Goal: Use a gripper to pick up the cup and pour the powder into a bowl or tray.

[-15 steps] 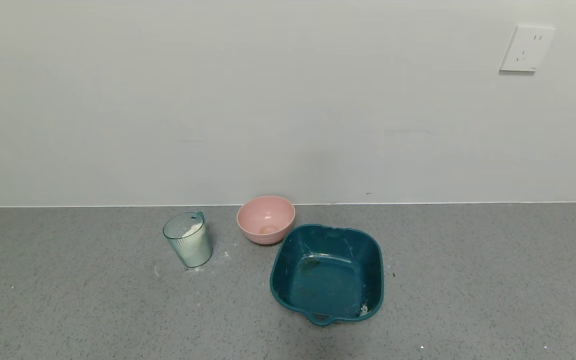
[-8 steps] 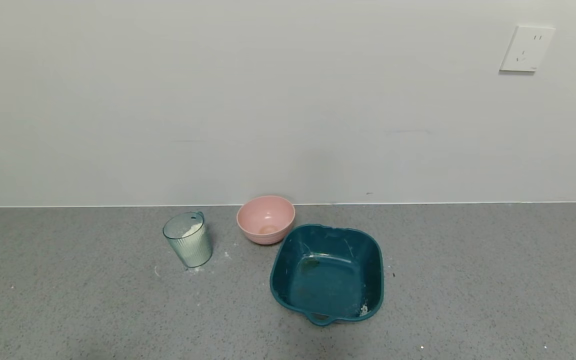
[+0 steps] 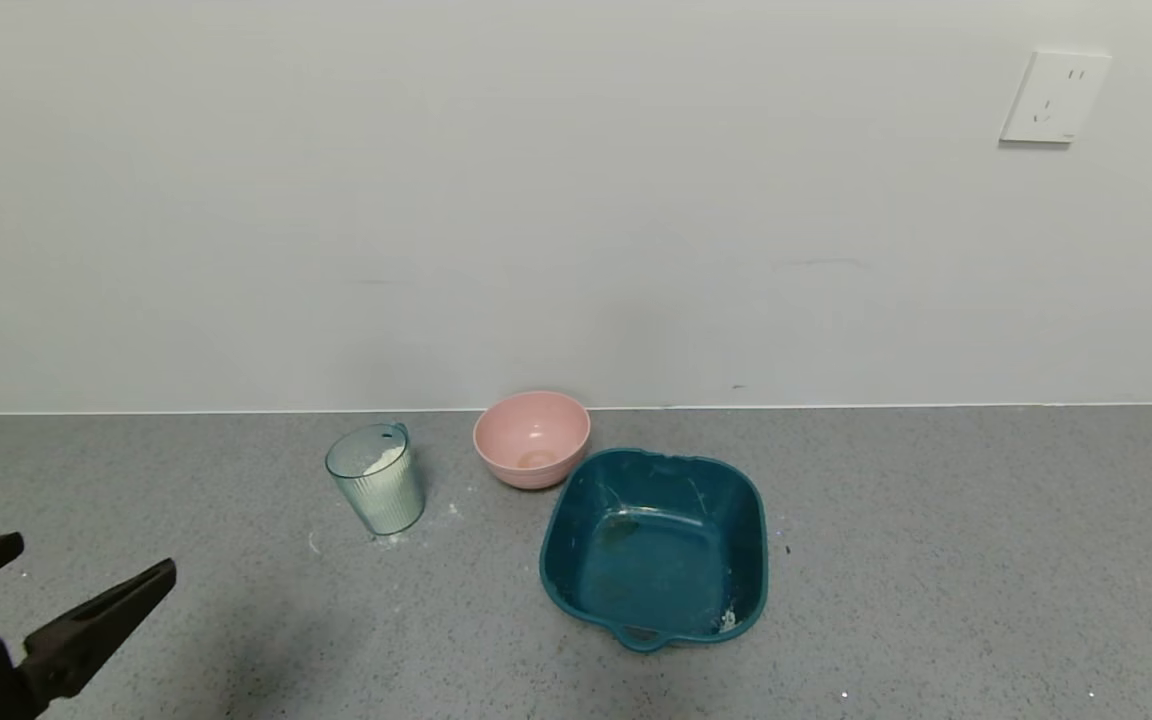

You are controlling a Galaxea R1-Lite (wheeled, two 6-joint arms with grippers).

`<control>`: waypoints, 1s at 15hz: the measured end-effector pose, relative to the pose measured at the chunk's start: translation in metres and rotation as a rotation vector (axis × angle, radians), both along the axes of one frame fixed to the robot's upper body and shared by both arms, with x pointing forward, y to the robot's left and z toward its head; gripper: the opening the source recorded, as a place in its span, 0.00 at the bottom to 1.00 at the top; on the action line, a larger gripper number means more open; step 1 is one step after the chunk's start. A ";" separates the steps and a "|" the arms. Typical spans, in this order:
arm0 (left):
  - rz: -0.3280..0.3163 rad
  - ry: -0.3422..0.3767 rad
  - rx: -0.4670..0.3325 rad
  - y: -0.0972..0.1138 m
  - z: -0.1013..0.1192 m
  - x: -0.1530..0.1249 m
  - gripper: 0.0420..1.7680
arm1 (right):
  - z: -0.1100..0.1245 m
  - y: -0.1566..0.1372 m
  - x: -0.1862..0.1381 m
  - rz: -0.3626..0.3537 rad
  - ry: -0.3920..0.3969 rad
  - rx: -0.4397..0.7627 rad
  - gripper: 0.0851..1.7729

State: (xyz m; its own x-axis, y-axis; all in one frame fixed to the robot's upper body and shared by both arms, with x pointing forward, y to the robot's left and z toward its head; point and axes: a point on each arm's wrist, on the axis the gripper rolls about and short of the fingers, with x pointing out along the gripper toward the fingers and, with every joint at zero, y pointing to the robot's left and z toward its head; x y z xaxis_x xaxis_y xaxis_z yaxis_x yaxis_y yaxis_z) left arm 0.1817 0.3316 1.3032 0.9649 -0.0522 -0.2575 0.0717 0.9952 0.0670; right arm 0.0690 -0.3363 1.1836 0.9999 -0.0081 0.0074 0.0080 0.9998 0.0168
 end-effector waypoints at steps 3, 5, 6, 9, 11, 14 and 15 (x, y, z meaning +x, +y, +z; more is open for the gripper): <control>-0.001 0.069 0.004 0.000 -0.007 0.033 0.97 | 0.000 0.000 0.000 0.000 0.000 0.000 0.96; -0.001 0.104 0.006 -0.001 -0.014 0.055 0.97 | 0.000 0.000 0.000 0.000 0.000 0.000 0.96; -0.001 0.122 0.006 -0.001 -0.018 0.066 0.97 | 0.000 0.000 0.000 0.000 0.000 0.000 0.96; -0.016 0.174 0.010 -0.005 -0.033 0.092 0.97 | 0.000 0.000 0.000 0.000 0.000 0.000 0.96; -0.042 0.231 0.015 -0.011 -0.045 0.102 0.97 | 0.000 0.000 0.000 0.000 0.000 0.000 0.96; -0.056 0.278 0.015 -0.016 -0.056 0.121 0.97 | 0.000 0.000 0.000 0.000 0.000 0.000 0.96; -0.055 0.270 0.014 -0.017 -0.059 0.129 0.97 | 0.000 0.000 0.000 0.000 0.000 0.000 0.96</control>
